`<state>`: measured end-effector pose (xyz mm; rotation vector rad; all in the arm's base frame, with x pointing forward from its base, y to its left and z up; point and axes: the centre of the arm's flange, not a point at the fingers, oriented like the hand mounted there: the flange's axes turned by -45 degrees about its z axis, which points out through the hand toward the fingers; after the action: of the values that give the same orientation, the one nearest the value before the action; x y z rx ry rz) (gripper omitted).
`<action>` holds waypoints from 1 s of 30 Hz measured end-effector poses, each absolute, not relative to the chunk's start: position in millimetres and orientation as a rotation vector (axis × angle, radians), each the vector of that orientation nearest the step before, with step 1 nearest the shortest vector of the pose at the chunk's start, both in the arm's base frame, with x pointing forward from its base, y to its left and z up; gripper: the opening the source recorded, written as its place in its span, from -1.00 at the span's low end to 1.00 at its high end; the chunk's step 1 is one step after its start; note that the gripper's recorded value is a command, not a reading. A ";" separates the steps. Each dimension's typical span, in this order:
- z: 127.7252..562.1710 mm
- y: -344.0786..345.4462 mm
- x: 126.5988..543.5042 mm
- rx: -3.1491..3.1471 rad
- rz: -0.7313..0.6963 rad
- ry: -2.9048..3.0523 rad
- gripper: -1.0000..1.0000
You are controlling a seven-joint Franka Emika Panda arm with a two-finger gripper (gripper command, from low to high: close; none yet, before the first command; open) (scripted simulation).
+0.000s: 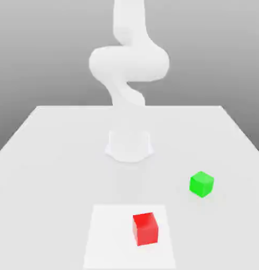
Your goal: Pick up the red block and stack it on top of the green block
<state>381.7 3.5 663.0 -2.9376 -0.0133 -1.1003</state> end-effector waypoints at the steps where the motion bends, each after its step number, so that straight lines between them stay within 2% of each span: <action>1: 641.2 5.3 395.3 -2.957 -1.047 -0.029 0.00; 6: 533.8 14.5 441.6 -3.035 -0.794 -0.102 0.00; 11: 423.7 24.1 459.2 -3.089 -0.539 -0.177 0.00; 16: 316.0 32.2 449.9 -3.119 -0.281 -0.252 0.00; 21: 219.6 38.3 418.8 -3.125 -0.036 -0.325 0.00; 26: 160.4 38.1 413.8 -3.124 -0.001 -0.333 0.00; 27: 150.2 38.1 413.1 -3.124 0.000 -0.332 -1.00; 30: 150.2 38.1 413.1 -3.124 0.000 -0.332 -1.00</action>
<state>413.1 38.1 150.2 -3.1240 -0.3324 -0.0002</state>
